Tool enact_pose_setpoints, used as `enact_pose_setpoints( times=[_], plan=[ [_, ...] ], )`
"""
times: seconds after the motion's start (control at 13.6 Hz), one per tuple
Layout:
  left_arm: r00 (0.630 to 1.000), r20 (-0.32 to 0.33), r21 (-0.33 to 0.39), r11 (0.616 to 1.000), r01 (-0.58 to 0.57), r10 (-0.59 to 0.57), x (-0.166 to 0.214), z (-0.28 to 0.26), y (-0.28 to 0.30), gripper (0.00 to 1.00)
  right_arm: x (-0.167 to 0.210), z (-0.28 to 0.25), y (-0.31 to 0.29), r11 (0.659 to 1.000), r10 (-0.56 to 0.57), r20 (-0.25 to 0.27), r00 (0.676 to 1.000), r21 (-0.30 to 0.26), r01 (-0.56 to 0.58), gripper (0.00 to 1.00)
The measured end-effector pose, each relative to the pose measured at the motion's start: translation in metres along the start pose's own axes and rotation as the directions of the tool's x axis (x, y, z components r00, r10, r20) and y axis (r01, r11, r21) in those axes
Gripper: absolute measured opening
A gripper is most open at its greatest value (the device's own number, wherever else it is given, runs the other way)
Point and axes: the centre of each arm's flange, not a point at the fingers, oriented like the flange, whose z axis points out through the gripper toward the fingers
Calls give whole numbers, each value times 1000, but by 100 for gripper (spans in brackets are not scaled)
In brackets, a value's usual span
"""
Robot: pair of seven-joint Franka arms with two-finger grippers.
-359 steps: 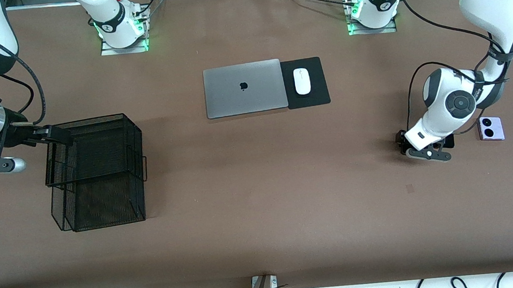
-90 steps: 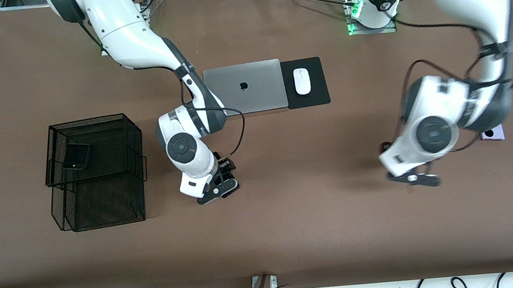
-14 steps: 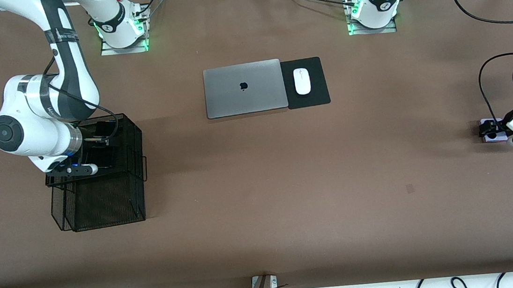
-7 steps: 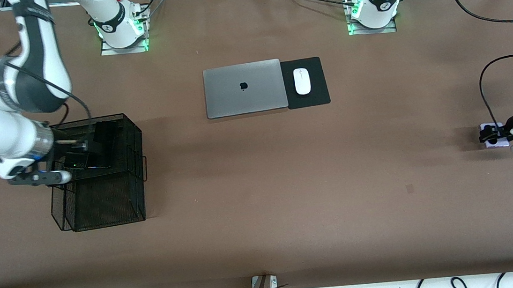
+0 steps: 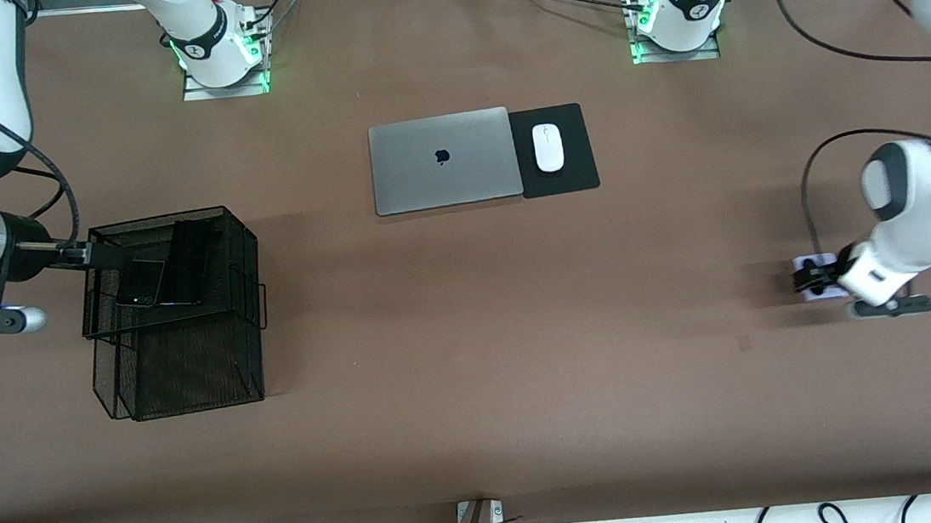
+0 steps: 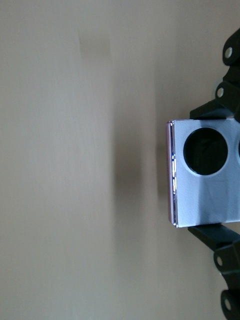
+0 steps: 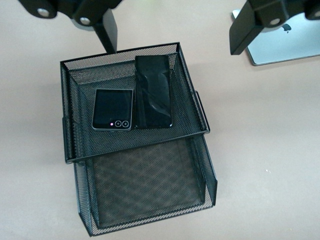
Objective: Place phones with both arms
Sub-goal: 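Carry the white phone beside the laptop with the left gripper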
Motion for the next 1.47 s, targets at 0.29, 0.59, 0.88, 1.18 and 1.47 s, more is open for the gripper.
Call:
enact_pose_setpoints(
  times=[0.29,0.59,0.88,1.18,1.47],
  plan=[
    [993,16,6,993,119,-119,5,-32,179,85,13,-6,5,1000,20,13,1000,8,-20,99],
    [978,30,-64,976,208,-206,-17,-44,310,85,13,-9,5,1000,21,18,1000,6,-21,99],
    [956,39,-104,950,294,-291,-34,-36,410,85,13,-16,14,999,26,24,999,18,-27,99],
    [923,77,-217,898,384,-376,-35,-42,489,85,24,1,25,999,10,68,998,34,-12,99],
    [900,49,-385,823,418,-434,-42,-40,562,85,18,-10,18,1000,-4,56,998,29,2,99]
  ],
)
